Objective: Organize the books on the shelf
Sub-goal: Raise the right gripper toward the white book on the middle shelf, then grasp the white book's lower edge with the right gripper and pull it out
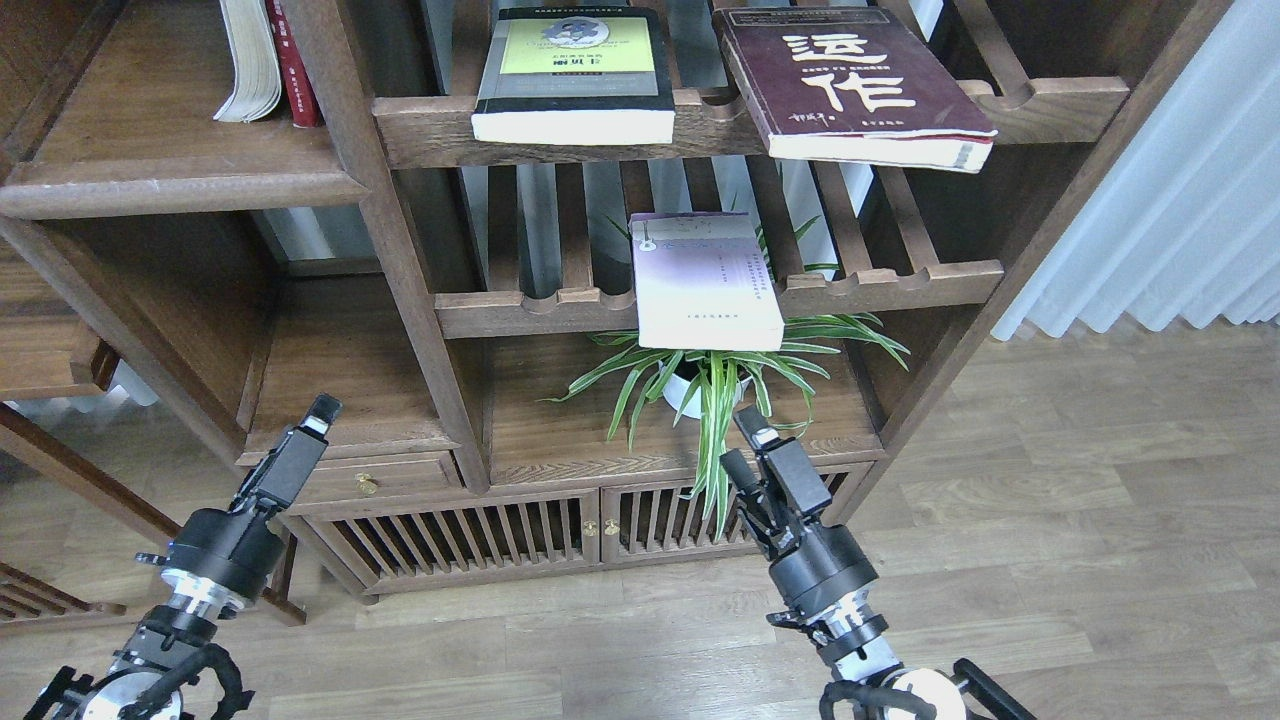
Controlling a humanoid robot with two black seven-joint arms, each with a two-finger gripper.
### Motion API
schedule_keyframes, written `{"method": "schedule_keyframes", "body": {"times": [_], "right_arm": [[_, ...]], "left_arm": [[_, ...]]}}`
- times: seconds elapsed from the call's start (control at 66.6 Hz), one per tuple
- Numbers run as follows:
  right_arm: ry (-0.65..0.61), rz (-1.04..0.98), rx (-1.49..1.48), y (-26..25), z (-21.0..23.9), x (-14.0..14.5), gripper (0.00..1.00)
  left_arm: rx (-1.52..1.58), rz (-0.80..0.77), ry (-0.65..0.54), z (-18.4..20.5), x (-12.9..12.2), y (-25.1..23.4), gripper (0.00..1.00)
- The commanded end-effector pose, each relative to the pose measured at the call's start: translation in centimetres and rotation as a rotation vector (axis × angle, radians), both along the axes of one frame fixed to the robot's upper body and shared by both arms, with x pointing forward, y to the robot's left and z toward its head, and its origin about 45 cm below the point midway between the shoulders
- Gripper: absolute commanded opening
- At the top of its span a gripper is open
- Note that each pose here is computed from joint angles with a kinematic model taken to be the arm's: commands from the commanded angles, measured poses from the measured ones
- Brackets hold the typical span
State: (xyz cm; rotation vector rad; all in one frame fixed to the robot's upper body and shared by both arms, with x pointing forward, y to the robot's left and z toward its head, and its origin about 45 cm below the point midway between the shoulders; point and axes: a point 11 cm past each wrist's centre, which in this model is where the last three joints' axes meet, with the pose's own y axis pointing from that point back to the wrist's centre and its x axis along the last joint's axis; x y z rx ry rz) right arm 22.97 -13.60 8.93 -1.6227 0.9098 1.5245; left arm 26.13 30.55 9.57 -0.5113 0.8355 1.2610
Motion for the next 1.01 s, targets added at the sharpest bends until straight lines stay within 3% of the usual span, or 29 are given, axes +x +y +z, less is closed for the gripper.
{"method": "schedule_keyframes", "body": {"times": [0.0,0.15,0.3,0.42,0.796,0.991], "right_arm": [[0.013,0.030,-0.010,0.9,-0.6,0.0,0.99],[0.019,-0.012,-0.018,0.5,-0.9,1.1,0.99],[0.107,-0.118,-0.033,-0.2,-1.3,4.4,0.99],[0.109,-0.140,-0.071,-1.0,-1.4,7.0,0.99],[0.084,-0.154,-0.067,-1.2,-0.1,9.2,0.99],[0.222,-0.194,-0.099,-1.5,-0.4,10.9,0.99]], "left_arm": [[0.005,0.026,0.012,-0.3,-0.7,0.9,1.00],[0.011,0.060,0.021,-0.5,-1.3,2.1,1.00],[0.015,0.086,0.033,-0.7,-2.0,3.0,1.00],[0.014,0.086,0.031,-0.7,-2.0,2.9,1.00],[0.012,0.086,0.030,-0.7,-1.9,2.8,1.00],[0.011,0.086,0.029,-0.6,-1.9,2.8,1.00]]}}
